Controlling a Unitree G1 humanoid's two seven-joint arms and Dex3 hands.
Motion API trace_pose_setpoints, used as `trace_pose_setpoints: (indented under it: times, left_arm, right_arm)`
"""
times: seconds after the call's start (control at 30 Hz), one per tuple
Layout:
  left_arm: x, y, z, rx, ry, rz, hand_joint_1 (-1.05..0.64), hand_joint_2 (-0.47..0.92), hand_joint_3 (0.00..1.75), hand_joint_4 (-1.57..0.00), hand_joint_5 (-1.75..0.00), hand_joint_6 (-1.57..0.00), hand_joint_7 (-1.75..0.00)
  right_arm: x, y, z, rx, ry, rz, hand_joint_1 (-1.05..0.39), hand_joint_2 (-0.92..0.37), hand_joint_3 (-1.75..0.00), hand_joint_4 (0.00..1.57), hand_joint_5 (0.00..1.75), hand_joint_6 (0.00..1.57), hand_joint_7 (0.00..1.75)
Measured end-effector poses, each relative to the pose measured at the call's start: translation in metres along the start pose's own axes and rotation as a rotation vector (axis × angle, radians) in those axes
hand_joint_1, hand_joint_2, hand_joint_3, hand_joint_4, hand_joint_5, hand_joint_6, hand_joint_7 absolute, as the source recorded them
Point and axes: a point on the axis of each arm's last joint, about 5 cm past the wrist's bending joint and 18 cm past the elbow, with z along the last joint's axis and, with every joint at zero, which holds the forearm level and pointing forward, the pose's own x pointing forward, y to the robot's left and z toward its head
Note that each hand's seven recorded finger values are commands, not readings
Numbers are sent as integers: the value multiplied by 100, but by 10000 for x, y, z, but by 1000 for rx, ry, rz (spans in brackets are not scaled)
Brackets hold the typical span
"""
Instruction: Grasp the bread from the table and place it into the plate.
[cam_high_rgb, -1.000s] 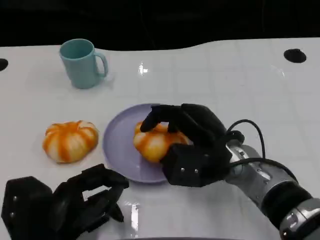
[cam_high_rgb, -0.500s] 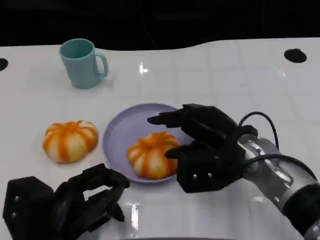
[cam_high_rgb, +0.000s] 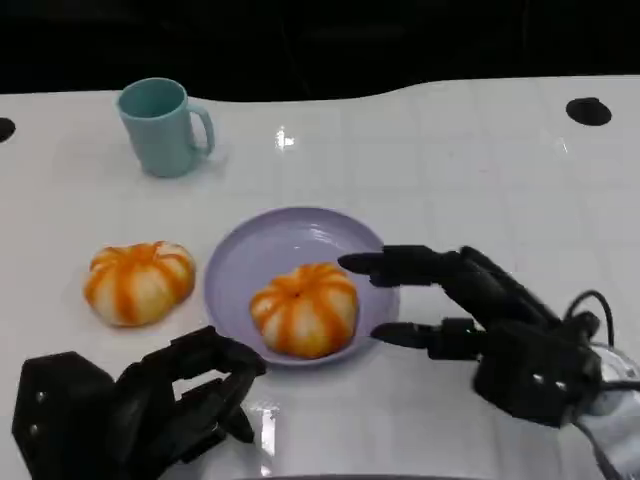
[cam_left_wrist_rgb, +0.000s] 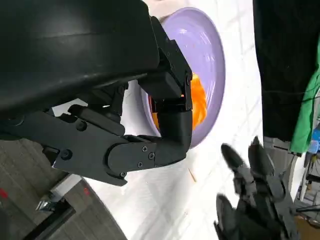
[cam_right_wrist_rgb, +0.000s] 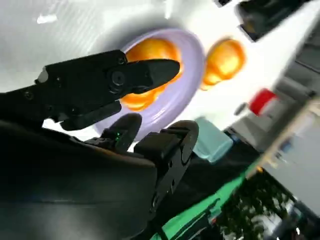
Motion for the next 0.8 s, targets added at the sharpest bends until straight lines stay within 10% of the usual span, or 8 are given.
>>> trace_pose_setpoints:
  times: [0.2,0.53,0.8]
  left_arm:
    - [-12,2,8,1,-2,2,-43,88,44,-68,-169,-73,-120]
    - [-21,0,24,4,-5,0,-45,89,44,-69,-168,-72,-122]
    - [-27,-1,29,2,-6,1,-45,91,42,-68,-167,-70,-122]
  right_arm:
    - [-351,-25,-83,148,-36,-82,-28,-92,-37,56,118,86,29]
    - [-745,-104,-52,158,-32,-103,-32,-92,-46,72,142,66,112]
    - [-947,-23,76,206,52,-120,-35,-92,-49,66,158,60,135]
